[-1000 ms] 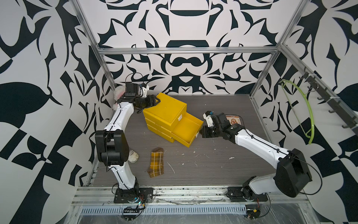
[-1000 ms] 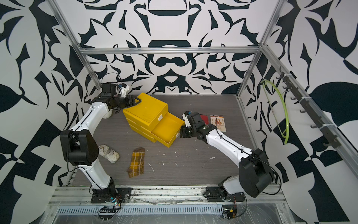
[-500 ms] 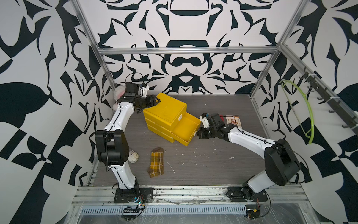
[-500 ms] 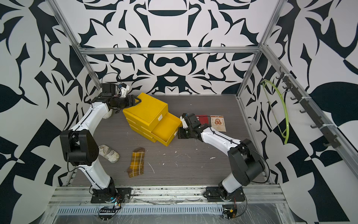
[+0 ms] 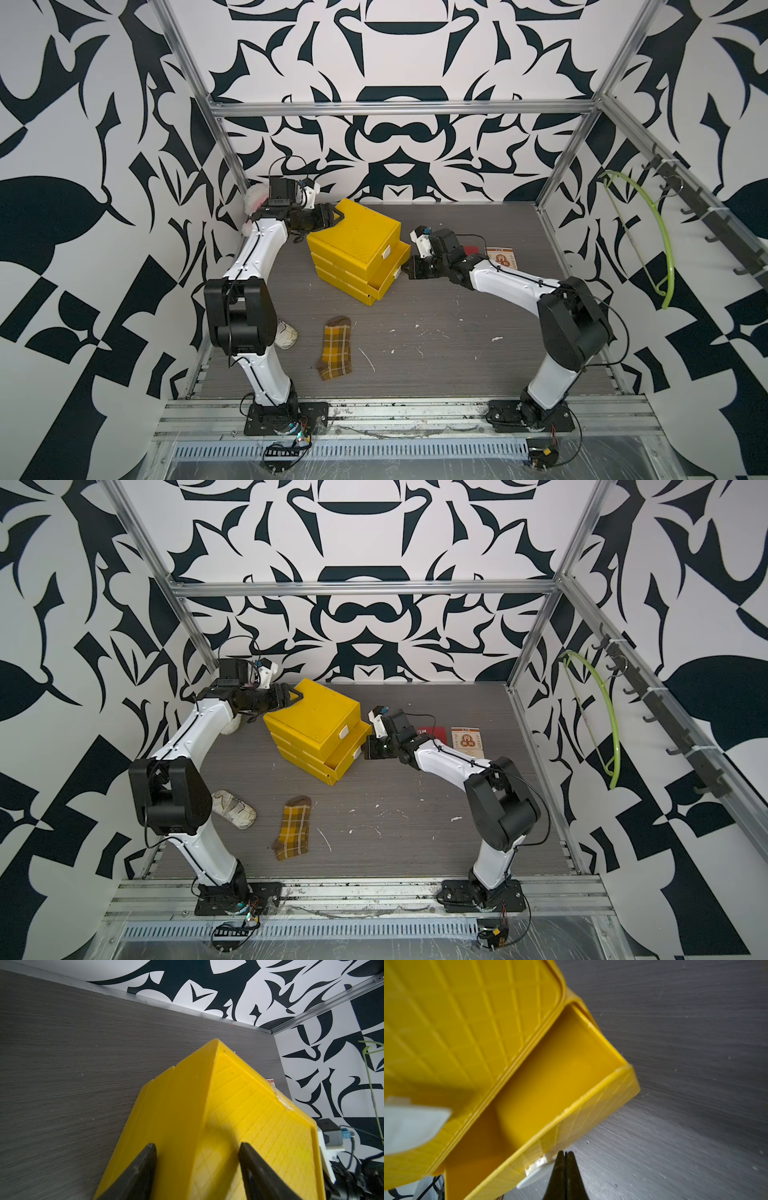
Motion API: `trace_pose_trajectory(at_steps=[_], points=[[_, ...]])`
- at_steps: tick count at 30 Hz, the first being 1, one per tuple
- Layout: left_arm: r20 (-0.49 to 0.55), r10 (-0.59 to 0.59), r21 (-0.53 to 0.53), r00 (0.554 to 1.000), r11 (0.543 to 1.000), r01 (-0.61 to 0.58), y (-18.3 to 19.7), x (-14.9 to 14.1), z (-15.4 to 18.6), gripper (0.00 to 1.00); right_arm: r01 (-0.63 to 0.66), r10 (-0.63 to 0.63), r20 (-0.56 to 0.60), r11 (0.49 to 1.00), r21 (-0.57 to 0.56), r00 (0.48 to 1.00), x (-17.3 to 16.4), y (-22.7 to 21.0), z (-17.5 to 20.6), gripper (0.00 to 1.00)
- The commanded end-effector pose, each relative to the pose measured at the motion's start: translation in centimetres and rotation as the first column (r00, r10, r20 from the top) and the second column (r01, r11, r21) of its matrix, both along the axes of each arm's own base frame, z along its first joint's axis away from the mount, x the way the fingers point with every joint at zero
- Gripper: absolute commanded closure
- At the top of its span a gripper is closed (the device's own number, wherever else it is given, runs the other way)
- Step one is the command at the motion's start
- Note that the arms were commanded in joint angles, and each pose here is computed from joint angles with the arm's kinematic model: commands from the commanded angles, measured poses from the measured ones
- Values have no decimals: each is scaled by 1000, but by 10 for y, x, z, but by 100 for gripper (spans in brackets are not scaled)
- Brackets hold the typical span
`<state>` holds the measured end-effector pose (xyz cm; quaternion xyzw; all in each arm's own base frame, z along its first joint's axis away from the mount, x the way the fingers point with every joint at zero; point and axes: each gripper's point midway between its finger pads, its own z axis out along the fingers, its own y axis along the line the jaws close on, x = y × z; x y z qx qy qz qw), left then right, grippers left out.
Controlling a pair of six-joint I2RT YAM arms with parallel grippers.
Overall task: Take the postcards out of the drawer
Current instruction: Close the drawer of the storage box.
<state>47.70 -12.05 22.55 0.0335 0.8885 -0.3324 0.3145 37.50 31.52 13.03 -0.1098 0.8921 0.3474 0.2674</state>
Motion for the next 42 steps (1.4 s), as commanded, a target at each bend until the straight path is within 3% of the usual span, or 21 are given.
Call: trace_pose_trajectory(at_steps=[1, 10, 20, 22, 28, 32, 35, 39, 42], points=[[-142, -61, -9, 988, 998, 60, -17, -18, -37, 33, -55, 45, 99, 994, 96, 994, 14, 30, 36, 100], [-146, -64, -10, 987, 998, 64, -18, -19, -39, 33, -85, 67, 116, 983, 160, 991, 23, 62, 38, 100], [-110, -121, -24, 986, 993, 119, -25, -4, -25, 33, -1, -5, 96, 997, 71, 995, -6, 20, 24, 100], [-105, -120, -25, 987, 993, 118, -25, -1, -23, 33, 20, -26, 77, 997, 76, 997, -14, 11, 15, 94], [-113, -109, -19, 988, 994, 108, -24, 2, -27, 33, 85, -87, 4, 975, 206, 996, -29, 5, -12, 60], [-117, -103, -12, 988, 995, 102, -23, 1, -30, 33, 97, -89, -41, 930, 354, 995, -29, 16, -22, 48], [-118, -102, -12, 988, 995, 101, -23, 1, -30, 32, 101, -91, -45, 879, 467, 995, -24, 25, -24, 28], [-118, -99, -4, 988, 995, 99, -22, 1, -30, 32, 131, -158, -4, 808, 575, 987, -16, 20, -21, 25], [-115, -98, 2, 989, 995, 98, -21, 0, -29, 32, 144, -176, -1, 797, 586, 984, -16, 19, -27, 34]])
